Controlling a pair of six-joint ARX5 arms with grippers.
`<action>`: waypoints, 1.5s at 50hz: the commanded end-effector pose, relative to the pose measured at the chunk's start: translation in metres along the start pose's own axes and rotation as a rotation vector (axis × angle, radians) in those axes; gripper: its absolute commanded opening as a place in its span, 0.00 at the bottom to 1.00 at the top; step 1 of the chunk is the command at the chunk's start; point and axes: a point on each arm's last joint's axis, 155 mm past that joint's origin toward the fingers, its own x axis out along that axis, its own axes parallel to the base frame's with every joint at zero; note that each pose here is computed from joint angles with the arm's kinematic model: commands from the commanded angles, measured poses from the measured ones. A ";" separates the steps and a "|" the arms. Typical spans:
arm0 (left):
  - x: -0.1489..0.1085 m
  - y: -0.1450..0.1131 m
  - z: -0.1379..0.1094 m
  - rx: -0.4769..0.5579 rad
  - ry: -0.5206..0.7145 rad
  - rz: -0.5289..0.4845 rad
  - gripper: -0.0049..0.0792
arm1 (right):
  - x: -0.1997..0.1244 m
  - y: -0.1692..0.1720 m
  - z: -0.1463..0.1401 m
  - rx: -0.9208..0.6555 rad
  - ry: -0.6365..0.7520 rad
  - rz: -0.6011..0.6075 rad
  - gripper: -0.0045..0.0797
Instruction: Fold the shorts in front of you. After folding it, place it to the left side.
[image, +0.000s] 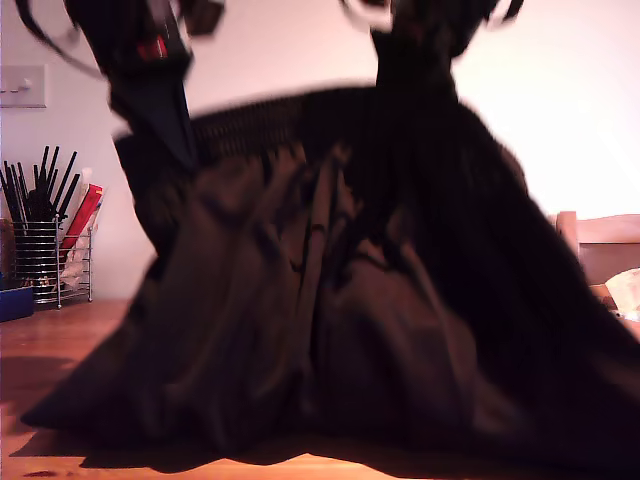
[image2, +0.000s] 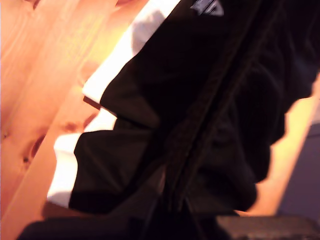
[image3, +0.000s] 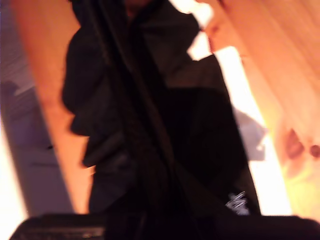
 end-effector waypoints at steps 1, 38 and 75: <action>0.011 0.037 -0.038 -0.097 0.103 0.045 0.03 | 0.000 -0.033 -0.029 0.065 0.063 -0.056 0.04; 0.083 0.131 -0.061 -0.106 0.102 0.127 0.03 | 0.082 -0.138 -0.045 0.043 0.071 -0.220 0.04; 0.094 0.184 -0.037 -0.084 0.005 0.299 0.65 | 0.104 -0.188 -0.057 0.257 0.066 -0.393 0.56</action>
